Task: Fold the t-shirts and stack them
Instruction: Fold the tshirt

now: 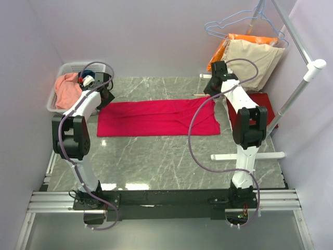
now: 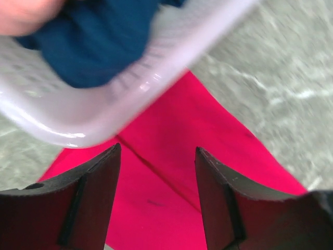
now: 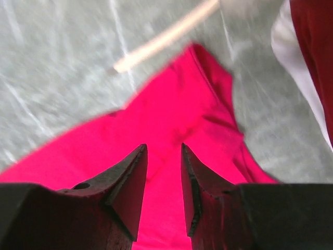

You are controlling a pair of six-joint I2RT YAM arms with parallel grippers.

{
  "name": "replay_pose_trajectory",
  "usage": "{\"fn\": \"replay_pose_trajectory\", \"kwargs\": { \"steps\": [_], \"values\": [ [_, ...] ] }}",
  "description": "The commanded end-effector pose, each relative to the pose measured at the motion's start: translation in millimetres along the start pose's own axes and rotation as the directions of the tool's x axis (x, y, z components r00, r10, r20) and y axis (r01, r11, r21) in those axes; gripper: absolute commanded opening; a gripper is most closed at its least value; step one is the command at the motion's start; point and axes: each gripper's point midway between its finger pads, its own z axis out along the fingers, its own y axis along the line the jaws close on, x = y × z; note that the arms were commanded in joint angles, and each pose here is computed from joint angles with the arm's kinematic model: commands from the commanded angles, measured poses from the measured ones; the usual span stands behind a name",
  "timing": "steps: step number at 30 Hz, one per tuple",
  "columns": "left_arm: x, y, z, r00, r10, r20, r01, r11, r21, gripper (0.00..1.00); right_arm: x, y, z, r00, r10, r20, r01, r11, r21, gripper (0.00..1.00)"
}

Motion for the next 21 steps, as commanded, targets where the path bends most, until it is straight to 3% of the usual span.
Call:
{"fn": "replay_pose_trajectory", "kwargs": {
  "steps": [1, 5, 15, 21],
  "values": [
    [3.5, -24.5, -16.9, 0.998, 0.064, -0.017, -0.061, 0.991, 0.121, 0.64, 25.7, -2.1, -30.1, 0.996, -0.078, -0.033, 0.077, 0.997, -0.021, 0.4],
    [22.5, -24.9, -21.1, 0.992, 0.11, -0.066, -0.1, 0.985, 0.141, 0.64, 73.5, -10.7, -33.1, 0.986, -0.13, -0.106, 0.128, 0.991, -0.032, 0.4],
    [63.8, -7.8, -19.6, 0.971, 0.176, -0.16, -0.153, 0.977, 0.147, 0.64, 156.2, 23.0, -30.9, 0.939, -0.221, -0.264, 0.186, 0.971, -0.151, 0.4],
    [65.5, -2.4, -22.7, 0.969, 0.19, -0.159, -0.167, 0.975, 0.149, 0.64, 157.8, 32.0, -23.6, 0.942, -0.211, -0.26, 0.18, 0.974, -0.138, 0.4]
  ]
}}
